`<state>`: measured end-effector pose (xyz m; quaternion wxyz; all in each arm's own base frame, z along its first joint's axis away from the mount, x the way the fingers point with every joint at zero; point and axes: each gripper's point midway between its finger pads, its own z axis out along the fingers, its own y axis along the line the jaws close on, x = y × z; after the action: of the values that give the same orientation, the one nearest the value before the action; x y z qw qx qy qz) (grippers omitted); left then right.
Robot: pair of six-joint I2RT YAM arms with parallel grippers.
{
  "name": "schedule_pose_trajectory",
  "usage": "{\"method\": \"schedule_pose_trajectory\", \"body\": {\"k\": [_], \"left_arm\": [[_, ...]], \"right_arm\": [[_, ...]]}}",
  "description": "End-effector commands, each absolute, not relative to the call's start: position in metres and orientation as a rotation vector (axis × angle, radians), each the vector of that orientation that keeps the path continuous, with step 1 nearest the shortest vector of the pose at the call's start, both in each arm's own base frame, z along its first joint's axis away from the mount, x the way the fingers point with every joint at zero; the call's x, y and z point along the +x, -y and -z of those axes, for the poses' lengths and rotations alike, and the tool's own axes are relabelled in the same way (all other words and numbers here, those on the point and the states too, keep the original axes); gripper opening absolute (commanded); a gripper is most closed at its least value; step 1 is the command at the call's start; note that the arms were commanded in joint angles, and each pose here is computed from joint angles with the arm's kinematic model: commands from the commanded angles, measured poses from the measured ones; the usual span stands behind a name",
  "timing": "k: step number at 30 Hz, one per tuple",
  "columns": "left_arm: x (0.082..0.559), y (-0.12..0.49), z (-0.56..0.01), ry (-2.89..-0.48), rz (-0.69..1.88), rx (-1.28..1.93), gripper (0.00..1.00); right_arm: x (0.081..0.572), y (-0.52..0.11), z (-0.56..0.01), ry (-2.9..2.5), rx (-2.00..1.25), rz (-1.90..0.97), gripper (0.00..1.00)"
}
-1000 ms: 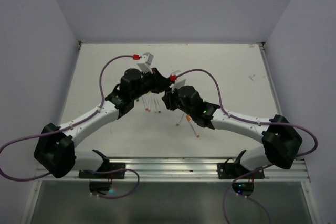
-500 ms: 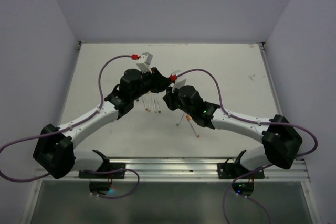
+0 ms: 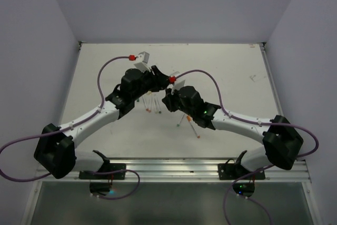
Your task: Open the pen caps
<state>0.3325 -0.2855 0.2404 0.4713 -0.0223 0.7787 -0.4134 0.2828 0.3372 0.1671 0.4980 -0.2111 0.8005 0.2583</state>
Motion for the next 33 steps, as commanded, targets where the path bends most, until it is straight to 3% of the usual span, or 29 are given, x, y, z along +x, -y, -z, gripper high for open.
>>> {"method": "schedule_pose_trajectory", "body": {"k": [1, 5, 10, 16, 33], "left_arm": [[0.340, 0.292, -0.255, -1.870, 1.048, -0.087, 0.44], [0.340, 0.291, -0.249, -1.884, 1.043, -0.099, 0.30], [0.342, 0.289, -0.250, -1.877, 1.026, -0.113, 0.00], [0.357, 0.274, -0.281, -1.795, 0.943, -0.159, 0.00], [0.410, 0.197, -0.487, -1.295, 0.896, -0.342, 0.00]], "right_arm": [[0.283, -0.346, -0.181, -1.890, -0.534, -0.656, 0.00], [0.283, -0.347, -0.181, -1.889, -0.534, -0.659, 0.00], [0.282, -0.348, -0.178, -1.899, -0.552, -0.658, 0.00], [0.274, -0.345, -0.162, -1.940, -0.589, -0.661, 0.00], [0.233, -0.312, -0.066, -2.124, -0.653, -0.648, 0.00]]}}
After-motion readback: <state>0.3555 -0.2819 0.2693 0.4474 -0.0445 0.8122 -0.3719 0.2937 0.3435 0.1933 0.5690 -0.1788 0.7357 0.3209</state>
